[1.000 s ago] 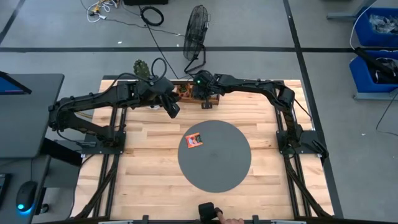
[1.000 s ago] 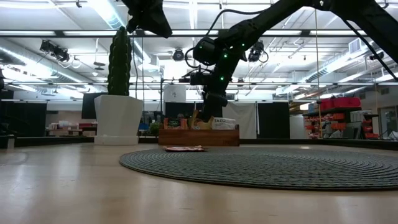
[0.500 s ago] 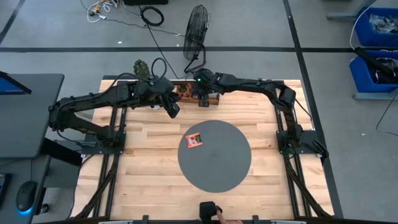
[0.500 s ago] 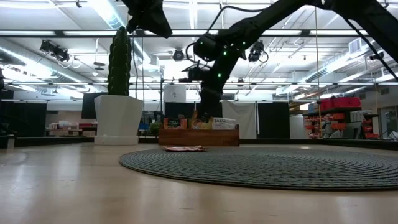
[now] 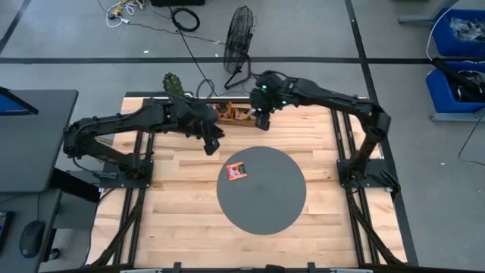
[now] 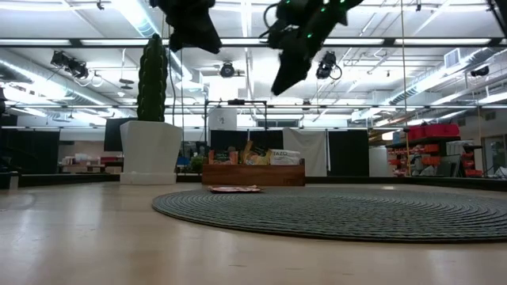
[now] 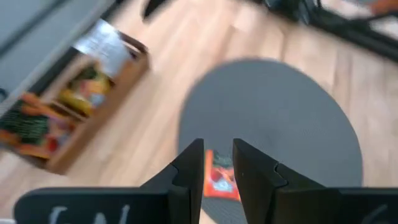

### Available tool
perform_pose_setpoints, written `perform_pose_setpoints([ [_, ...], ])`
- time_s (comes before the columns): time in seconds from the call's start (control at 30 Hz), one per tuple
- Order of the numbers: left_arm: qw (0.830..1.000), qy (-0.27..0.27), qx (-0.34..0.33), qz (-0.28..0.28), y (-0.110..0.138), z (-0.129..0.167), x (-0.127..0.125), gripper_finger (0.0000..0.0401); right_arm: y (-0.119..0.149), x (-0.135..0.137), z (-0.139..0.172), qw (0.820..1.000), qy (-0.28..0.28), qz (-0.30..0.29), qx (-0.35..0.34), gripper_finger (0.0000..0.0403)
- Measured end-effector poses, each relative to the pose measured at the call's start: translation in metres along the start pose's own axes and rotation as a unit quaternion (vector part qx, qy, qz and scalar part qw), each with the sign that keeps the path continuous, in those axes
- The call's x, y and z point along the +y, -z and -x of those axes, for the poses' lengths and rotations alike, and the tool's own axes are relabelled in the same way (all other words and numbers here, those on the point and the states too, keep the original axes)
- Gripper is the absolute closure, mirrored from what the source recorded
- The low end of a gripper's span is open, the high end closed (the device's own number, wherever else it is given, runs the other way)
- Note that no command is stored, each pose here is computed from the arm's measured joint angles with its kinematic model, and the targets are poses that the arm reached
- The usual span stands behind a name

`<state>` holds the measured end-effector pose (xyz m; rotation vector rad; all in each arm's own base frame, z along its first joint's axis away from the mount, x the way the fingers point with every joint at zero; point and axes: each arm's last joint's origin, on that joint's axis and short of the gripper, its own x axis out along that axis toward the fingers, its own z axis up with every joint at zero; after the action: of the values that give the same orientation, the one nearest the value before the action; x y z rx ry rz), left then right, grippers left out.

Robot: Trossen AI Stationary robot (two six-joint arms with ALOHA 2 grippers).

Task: Pick & Place Tea
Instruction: Put the orange tea bag into the left section of the wooden organizer

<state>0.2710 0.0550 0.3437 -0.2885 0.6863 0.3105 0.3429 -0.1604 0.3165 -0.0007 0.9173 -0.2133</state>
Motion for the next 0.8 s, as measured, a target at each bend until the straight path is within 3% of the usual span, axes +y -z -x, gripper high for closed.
perform_pose_setpoints([
  [0.33,0.99,0.058,0.121,-0.043,0.022,-0.07,-0.023,0.0298,0.068,0.04,0.024,0.994,-0.052,-0.073,-0.067,0.0284],
  [0.57,0.974,0.069,0.207,-0.057,0.049,-0.12,-0.038,0.0211,0.11,0.069,0.04,0.982,-0.078,-0.126,-0.116,0.0288],
  [0.8,0.96,0.024,0.27,-0.062,0.078,-0.162,-0.042,0.0136,0.14,0.091,0.049,0.977,-0.08,-0.139,-0.137,0.0288],
])
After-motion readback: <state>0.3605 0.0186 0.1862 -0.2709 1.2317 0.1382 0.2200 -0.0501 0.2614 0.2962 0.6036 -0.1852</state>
